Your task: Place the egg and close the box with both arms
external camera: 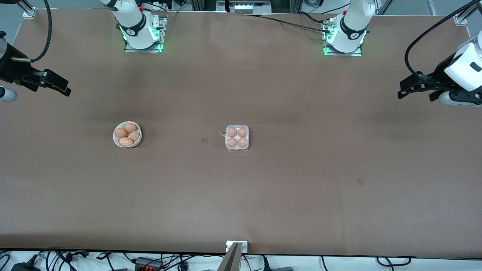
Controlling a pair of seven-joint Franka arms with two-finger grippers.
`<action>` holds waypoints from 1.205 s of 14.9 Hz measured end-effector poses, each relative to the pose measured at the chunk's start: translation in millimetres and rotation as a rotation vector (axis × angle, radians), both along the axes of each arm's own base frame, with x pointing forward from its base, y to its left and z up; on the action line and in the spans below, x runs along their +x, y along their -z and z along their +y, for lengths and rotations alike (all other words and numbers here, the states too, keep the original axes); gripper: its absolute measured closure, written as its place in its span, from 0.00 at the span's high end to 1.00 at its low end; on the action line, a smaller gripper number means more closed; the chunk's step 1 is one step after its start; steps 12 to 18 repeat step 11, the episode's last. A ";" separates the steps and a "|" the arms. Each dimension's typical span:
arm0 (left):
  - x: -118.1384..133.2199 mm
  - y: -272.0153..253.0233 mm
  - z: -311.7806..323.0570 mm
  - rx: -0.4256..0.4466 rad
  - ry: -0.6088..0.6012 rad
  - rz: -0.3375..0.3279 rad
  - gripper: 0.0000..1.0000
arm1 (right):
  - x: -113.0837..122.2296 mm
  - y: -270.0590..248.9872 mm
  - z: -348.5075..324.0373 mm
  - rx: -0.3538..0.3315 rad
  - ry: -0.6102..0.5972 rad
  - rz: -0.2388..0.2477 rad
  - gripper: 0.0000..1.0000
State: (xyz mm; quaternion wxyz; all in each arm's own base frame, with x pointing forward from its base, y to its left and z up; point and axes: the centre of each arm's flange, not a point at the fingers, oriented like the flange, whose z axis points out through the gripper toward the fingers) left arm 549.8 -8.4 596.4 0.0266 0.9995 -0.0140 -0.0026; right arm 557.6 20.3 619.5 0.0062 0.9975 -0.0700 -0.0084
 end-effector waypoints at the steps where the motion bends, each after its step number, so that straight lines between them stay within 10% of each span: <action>1: -1.5 -2.9 0.8 0.004 0.000 0.003 1.00 | 0.0 0.0 0.0 0.000 0.000 0.000 1.00; 18: -9.0 -15.9 -11.2 0.009 0.025 0.025 1.00 | 0.5 -1.2 -0.9 0.000 0.002 -0.004 1.00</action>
